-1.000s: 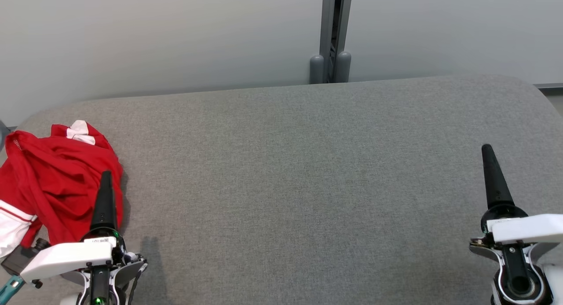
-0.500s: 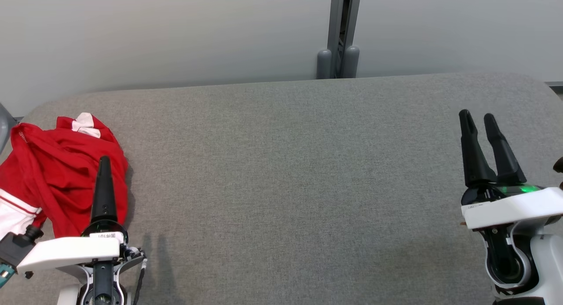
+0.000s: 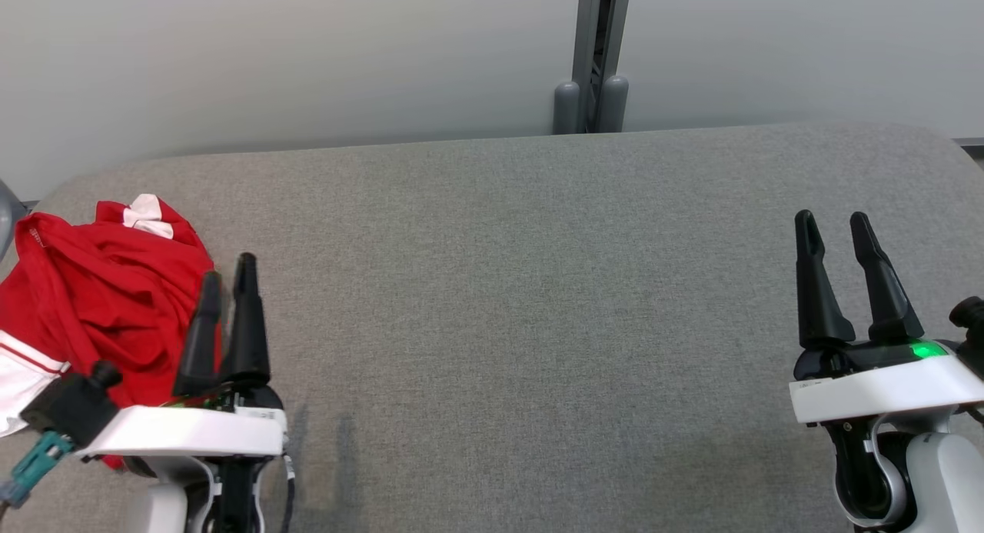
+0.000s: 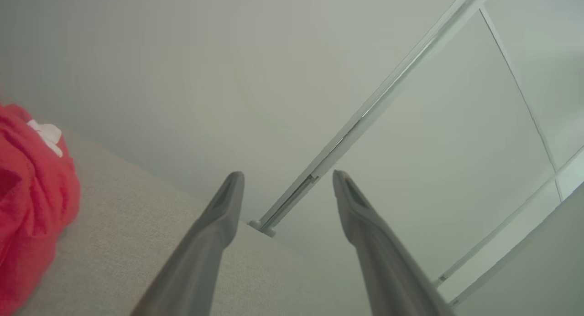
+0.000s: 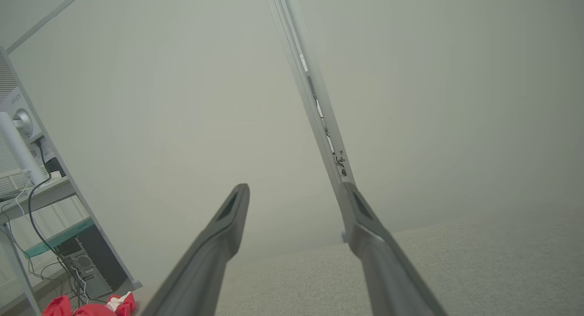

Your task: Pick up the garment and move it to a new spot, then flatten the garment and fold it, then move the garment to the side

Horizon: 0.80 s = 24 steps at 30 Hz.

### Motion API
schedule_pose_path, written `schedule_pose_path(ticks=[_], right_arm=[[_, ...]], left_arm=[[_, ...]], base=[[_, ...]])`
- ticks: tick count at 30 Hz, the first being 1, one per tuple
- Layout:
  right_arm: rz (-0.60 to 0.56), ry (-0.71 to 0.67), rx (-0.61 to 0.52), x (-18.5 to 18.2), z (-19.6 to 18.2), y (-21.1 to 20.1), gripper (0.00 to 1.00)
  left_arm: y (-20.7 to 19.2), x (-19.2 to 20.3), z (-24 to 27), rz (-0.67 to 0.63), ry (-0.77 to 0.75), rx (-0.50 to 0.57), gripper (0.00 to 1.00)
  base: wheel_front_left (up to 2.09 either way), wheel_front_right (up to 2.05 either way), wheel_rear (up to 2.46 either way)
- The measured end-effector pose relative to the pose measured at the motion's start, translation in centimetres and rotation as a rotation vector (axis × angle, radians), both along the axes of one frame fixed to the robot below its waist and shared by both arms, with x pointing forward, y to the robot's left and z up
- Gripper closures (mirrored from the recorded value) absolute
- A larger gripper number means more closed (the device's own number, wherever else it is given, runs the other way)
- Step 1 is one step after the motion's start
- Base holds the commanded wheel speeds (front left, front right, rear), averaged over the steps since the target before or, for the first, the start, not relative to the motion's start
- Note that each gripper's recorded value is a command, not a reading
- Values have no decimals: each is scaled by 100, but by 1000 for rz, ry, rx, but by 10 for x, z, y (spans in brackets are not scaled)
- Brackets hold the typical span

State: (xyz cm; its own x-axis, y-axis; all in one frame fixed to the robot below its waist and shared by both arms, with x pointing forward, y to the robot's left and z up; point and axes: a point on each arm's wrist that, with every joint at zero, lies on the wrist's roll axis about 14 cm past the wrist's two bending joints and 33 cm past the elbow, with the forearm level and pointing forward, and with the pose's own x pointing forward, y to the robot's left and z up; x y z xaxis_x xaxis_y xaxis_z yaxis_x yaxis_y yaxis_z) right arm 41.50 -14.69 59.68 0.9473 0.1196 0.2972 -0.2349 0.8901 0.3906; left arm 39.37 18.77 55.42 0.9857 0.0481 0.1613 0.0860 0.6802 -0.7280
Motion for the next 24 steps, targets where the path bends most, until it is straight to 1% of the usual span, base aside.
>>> schedule_pose_path(ticks=[2,7,15,17,24], right_arm=[[-6,-9,-20,-1,1,1,0],[-14,-18,-89,-4,-1,4,0],[-52,-28,-130,-4,-2,-5,0],[-48,-19,-167,-4,-7,-2,0],[-56,1,-212,-5,-18,-2,0]], left_arm=[[-7,0,1,-9,1,57,0],[-16,-2,-9,-2,43,160,0],[-30,-5,-21,-10,77,325,0],[-32,-5,-23,-6,81,355,0],[-36,-9,-33,2,105,465,0]], base=[[0,0,0],[0,0,0],[0,0,0],[0,0,0],[0,0,0]])
